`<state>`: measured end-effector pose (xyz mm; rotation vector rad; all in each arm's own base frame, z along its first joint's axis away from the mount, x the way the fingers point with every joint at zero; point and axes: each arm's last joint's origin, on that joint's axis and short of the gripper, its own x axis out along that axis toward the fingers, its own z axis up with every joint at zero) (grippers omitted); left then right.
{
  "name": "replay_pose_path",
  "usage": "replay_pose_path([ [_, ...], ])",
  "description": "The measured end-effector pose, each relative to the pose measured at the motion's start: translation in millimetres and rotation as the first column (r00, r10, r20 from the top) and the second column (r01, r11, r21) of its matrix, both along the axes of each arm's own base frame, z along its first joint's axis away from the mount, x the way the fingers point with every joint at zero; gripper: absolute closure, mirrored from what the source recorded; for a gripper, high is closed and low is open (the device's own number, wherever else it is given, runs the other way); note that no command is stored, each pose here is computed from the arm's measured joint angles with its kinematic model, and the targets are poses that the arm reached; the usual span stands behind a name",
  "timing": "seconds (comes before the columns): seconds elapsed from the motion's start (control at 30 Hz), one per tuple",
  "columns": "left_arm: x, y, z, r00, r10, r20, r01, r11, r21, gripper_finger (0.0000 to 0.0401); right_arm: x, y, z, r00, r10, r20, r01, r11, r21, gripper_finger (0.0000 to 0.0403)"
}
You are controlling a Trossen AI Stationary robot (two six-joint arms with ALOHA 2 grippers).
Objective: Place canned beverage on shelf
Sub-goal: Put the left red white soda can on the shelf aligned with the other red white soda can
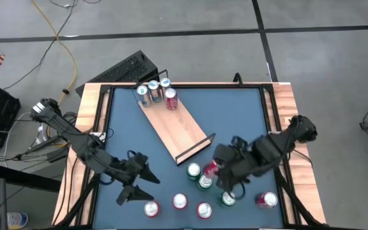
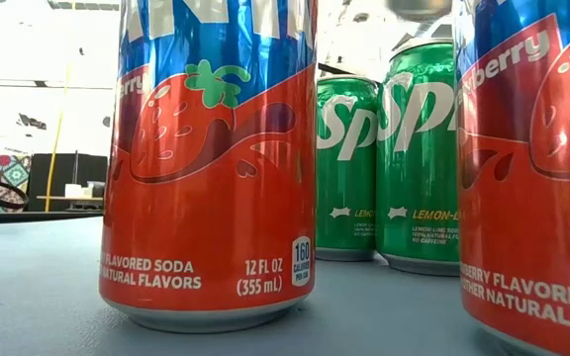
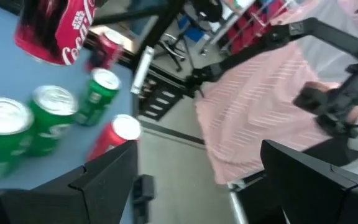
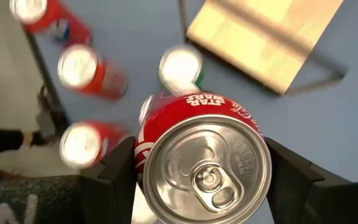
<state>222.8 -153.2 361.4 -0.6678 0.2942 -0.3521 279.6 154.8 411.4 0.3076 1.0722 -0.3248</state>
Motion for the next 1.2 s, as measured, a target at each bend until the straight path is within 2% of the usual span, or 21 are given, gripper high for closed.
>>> replay_pose_path([
  [0.13,-17,16,3,0.995,0.093,-0.037,-0.089,0.991,0.103,0.0073,19,-33,8,0.998,0.003,0.063,0.000,0.999,-0.053,0.0151],
  [0.3,-35,33,6,0.975,0.216,-0.057,-0.200,0.957,0.208,0.0073,46,-85,13,0.986,-0.059,0.153,0.074,0.992,-0.100,0.0151],
  [0.43,-46,44,6,0.957,0.282,-0.068,-0.253,0.925,0.282,0.0073,59,-130,18,0.964,-0.150,0.222,0.177,0.978,-0.109,0.0151],
  [0.63,-54,56,-1,0.932,0.342,-0.120,-0.277,0.885,0.374,0.0073,65,-183,7,0.928,-0.304,0.214,0.330,0.939,-0.098,0.0151],
  [0.8,-53,65,-5,0.910,0.384,-0.155,-0.293,0.861,0.415,0.0073,80,-199,-19,0.928,-0.353,0.122,0.366,0.925,-0.104,0.0151],
  [0.97,-49,75,-8,0.885,0.434,-0.171,-0.329,0.840,0.431,0.0073,108,-202,-58,0.949,-0.315,-0.007,0.311,0.940,-0.138,0.0151],
  [1.2,-43,92,-9,0.837,0.516,-0.183,-0.402,0.806,0.434,0.0073,128,-212,-81,0.964,-0.256,-0.073,0.243,0.959,-0.147,0.0151],
])
